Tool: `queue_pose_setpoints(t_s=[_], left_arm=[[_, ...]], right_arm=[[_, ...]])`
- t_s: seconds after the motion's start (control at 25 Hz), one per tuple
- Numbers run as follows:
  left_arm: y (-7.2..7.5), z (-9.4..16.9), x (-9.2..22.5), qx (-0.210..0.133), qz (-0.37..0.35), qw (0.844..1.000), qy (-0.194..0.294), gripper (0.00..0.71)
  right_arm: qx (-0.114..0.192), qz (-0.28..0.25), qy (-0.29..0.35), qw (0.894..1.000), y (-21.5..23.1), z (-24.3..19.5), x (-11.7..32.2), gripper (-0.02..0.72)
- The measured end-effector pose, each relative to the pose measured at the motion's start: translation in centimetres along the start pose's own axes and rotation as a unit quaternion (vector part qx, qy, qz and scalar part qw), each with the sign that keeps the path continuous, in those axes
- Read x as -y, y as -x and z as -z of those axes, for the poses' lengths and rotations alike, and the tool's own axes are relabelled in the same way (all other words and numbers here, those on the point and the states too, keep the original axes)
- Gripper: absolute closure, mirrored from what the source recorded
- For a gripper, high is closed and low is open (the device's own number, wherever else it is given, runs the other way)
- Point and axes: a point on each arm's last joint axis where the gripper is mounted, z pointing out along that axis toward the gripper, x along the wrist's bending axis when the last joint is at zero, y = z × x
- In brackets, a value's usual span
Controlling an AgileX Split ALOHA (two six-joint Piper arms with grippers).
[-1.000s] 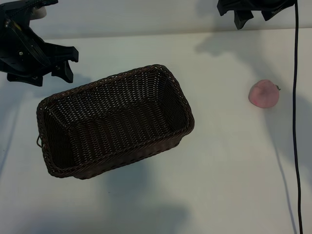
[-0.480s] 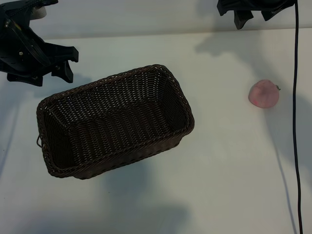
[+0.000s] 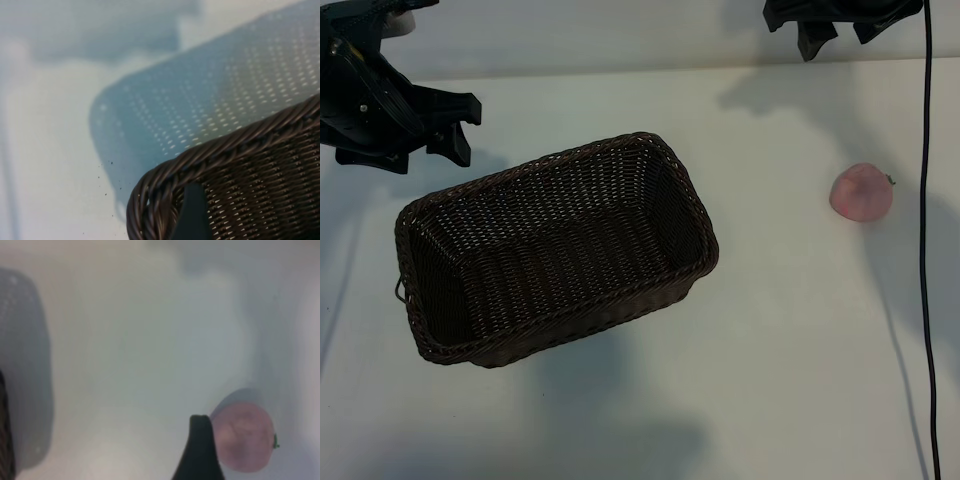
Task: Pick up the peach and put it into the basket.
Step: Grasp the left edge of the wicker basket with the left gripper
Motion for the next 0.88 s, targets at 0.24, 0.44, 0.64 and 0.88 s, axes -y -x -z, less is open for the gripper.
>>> queue_pose_setpoints(t_s=[0.24,0.44,0.64,0.88], left_arm=[[0.0,0.0,0.4,-0.002,-0.008,1.0,-0.022,0.125],[-0.4,1.1,1.4,-0.019,0.004,0.999,-0.033,0.125],[-1.4,3.4,5.5,-0.041,0.044,0.998,-0.021,0.125],[-2.4,4.6,10.2,-0.046,0.086,0.995,0.004,0.125]], right_arm=[[-0.002,-0.001,0.0,1.0,0.0,0.0,0.0,0.147],[-0.002,0.0,0.0,1.0,0.0,0.0,0.0,0.147],[-0.002,0.002,0.0,1.0,0.0,0.0,0.0,0.147],[-0.002,0.002,0.0,1.0,0.0,0.0,0.0,0.147]])
